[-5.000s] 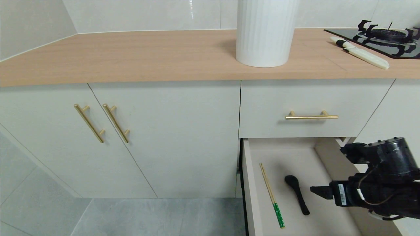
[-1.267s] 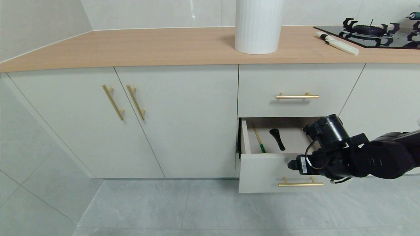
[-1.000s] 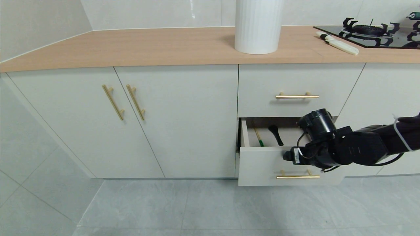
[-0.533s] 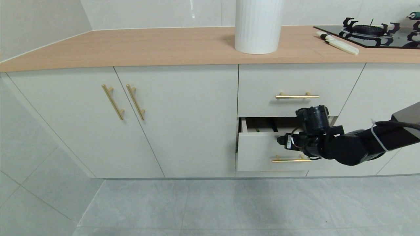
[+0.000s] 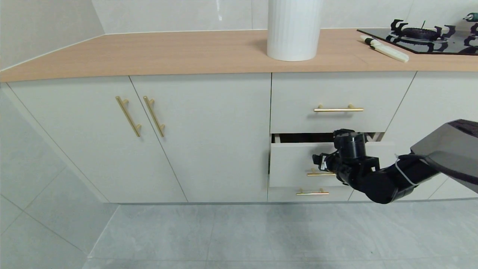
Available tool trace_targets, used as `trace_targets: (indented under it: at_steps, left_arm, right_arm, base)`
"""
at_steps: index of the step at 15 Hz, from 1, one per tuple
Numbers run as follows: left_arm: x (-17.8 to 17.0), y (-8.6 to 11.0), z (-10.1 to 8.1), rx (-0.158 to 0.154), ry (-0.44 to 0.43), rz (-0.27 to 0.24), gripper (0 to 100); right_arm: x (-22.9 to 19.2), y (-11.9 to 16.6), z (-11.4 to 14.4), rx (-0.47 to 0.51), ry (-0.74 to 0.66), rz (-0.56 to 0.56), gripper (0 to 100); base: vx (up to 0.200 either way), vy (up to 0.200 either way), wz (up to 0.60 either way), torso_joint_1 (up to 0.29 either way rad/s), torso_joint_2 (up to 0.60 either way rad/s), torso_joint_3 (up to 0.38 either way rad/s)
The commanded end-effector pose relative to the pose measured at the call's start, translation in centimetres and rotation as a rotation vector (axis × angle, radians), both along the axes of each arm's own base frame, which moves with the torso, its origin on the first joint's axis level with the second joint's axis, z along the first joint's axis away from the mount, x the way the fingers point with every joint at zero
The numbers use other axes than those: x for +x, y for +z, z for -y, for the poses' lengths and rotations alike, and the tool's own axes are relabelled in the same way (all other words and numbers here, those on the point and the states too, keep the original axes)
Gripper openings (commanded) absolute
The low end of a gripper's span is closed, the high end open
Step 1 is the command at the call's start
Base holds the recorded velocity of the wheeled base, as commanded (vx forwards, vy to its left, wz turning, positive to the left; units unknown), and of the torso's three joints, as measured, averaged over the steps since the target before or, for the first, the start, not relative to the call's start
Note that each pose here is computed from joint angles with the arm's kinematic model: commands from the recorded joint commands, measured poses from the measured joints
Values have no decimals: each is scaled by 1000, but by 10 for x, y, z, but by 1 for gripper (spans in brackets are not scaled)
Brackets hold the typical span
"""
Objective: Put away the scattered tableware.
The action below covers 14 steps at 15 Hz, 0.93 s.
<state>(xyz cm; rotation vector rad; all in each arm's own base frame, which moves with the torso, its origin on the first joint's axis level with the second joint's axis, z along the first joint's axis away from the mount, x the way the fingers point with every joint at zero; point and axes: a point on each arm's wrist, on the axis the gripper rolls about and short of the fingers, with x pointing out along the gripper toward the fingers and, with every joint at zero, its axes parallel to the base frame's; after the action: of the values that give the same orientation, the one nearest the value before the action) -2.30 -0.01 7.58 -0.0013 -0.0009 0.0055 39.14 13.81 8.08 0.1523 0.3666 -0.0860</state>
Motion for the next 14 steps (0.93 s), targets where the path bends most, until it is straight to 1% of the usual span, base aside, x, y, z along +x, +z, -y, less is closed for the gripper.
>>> trace_targets:
  at_steps: [1,3,7,11,14]
  left_arm:
    - [0,0,0,0,1,-1,100]
    - [0,0,0,0,1,-1,100]
    - [0,0,0,0,1,-1,100]
    - [0,0,0,0,1,-1,100]
    - [0,0,0,0,1,-1,100]
  right_arm:
    - [5,-11,-2,-4,-13,9,100]
    - [9,-16,-3,-20,-26,36,100]
    - [29,-19,-2,-8,-103,129,100]
    - [37,-17,3,-1,-124,148,100]
    - [46,-22,9,-2,-150,153,100]
  base:
    - [0,0,0,0,0,0]
    - [0,0,0,0,0,0]
    - [0,0,0,0,0,0]
    - [0,0,0,0,0,0]
    - [0,0,0,0,0,0]
